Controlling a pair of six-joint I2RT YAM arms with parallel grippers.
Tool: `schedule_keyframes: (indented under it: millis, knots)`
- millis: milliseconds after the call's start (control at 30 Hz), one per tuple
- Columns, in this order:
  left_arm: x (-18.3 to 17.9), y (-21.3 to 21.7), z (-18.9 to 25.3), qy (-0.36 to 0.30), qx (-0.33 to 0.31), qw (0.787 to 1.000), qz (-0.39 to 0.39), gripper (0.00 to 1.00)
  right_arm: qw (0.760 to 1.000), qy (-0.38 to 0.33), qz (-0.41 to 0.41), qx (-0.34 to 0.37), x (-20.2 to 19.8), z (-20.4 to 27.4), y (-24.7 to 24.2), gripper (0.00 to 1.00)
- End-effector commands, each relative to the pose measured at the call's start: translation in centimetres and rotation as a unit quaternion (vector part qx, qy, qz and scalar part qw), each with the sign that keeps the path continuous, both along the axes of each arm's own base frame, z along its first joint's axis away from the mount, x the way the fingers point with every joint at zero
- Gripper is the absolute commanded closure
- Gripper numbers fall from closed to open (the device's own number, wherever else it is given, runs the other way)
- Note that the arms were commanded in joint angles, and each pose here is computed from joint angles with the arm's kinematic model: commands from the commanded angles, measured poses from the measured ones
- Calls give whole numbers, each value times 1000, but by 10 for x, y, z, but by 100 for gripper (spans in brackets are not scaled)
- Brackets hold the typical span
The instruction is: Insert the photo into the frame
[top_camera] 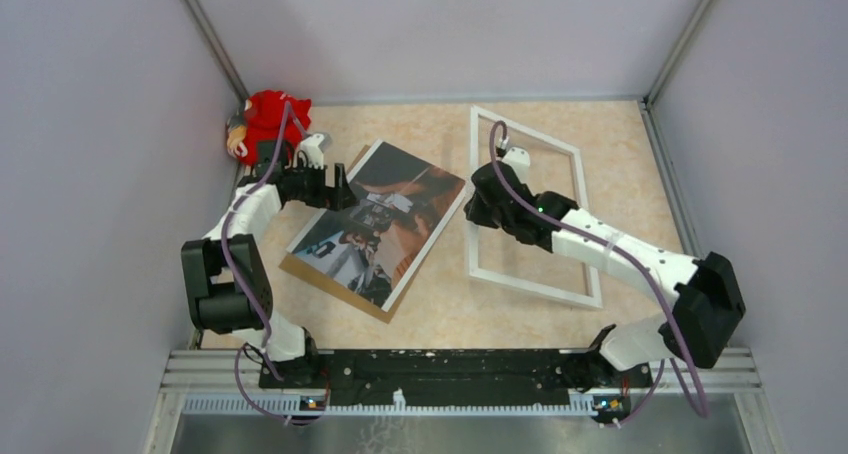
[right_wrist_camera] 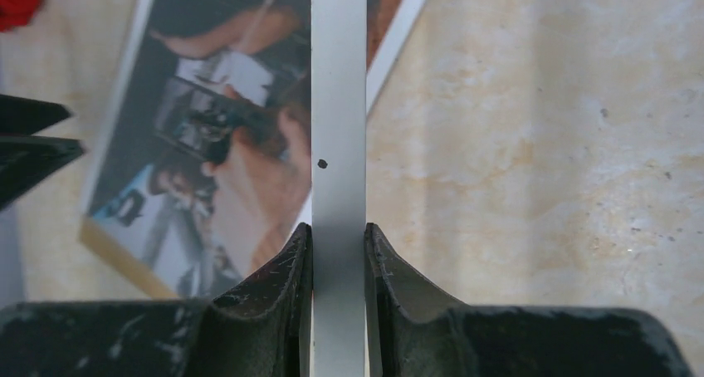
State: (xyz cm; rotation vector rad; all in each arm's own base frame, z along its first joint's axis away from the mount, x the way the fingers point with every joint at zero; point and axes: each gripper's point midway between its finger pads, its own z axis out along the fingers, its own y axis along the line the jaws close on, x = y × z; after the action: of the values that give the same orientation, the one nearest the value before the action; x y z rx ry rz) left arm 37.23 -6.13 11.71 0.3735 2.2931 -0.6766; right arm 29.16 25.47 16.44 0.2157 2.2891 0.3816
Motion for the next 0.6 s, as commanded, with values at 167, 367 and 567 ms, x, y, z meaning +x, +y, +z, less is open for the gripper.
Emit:
schedule_keyframes:
  millis: [167,367,567]
  knots:
    - [-1,-26,17,-34,-17,999,-32,1,979,-63,49,186,-15,128,35,100]
    - [-4,-30,19,-42,-19,998,-37,1,959,-78,73,262,-26,172,46,100]
    - [-6,-33,21,-42,-24,998,-40,1,935,-94,92,329,-36,214,53,100]
